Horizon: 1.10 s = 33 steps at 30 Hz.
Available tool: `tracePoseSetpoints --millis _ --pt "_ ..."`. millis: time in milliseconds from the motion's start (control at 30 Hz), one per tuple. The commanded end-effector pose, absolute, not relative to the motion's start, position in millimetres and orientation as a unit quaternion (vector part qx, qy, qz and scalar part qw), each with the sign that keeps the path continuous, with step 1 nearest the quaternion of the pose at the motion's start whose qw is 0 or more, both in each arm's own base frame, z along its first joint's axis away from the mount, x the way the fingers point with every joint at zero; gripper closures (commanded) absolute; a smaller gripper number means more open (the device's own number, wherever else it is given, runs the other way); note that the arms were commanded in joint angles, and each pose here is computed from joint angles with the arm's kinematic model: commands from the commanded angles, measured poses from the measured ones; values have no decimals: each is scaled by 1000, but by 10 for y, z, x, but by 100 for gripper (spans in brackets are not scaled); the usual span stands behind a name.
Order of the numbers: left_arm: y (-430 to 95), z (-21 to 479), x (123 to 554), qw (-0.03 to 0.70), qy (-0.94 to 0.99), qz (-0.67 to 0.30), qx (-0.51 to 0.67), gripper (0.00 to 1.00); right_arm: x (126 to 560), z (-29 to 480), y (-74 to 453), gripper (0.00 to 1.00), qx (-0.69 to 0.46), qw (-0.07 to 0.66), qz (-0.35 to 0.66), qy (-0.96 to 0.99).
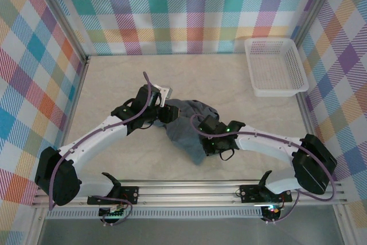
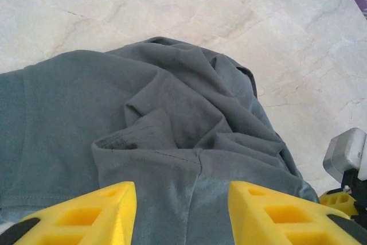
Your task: Fold the inside-out t-shirt
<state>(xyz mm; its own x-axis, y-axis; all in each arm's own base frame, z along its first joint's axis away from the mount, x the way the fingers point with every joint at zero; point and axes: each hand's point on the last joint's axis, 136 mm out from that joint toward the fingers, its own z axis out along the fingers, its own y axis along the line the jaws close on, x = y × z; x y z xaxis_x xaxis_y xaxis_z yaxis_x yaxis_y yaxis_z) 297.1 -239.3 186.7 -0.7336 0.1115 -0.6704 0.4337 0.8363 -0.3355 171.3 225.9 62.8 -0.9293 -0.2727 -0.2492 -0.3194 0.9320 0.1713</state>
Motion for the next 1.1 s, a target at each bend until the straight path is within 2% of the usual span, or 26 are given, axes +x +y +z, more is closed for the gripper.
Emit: tracePoseSetpoints --millis 0,100,167,233,300,400,433,467,567,733,900,1067 --pt "-2366 1870 2973 336 899 -237 152 54 1686 671 2336 92 -161 97 112 976" --pt "-2357 1854 2968 335 900 -235 152 54 1682 685 2362 100 -163 93 116 975" --pt "-2308 1773 2970 322 908 -228 140 54 1686 811 2414 100 -164 98 131 973" --pt "-2182 1646 3009 304 921 -219 108 52 1696 1064 2514 100 -164 110 164 967" --pt "-2001 1495 3048 290 933 -200 74 47 1752 1434 2623 100 -166 142 205 954" --pt "-1715 1325 3053 281 944 -173 12 12 2012 2136 2701 100 -140 226 265 927" --pt "-1651 1281 3033 276 945 -176 -11 4 2142 2381 2706 100 -125 258 288 914" --pt "-1608 1240 3006 272 945 -181 -33 0 2281 2615 2704 100 -109 291 309 899" --pt "-1591 1083 2868 245 944 -203 -82 0 2659 3134 2609 100 -64 372 335 863" --pt "-1495 739 2664 192 945 -202 -174 0 3036 3506 2355 100 -12 450 313 836" --pt "-1502 690 2819 199 935 -199 -217 0 3039 3492 2362 100 -24 446 307 840" --pt "-1686 723 3238 214 924 -213 -233 0 2970 3402 2382 100 -25 431 320 843"
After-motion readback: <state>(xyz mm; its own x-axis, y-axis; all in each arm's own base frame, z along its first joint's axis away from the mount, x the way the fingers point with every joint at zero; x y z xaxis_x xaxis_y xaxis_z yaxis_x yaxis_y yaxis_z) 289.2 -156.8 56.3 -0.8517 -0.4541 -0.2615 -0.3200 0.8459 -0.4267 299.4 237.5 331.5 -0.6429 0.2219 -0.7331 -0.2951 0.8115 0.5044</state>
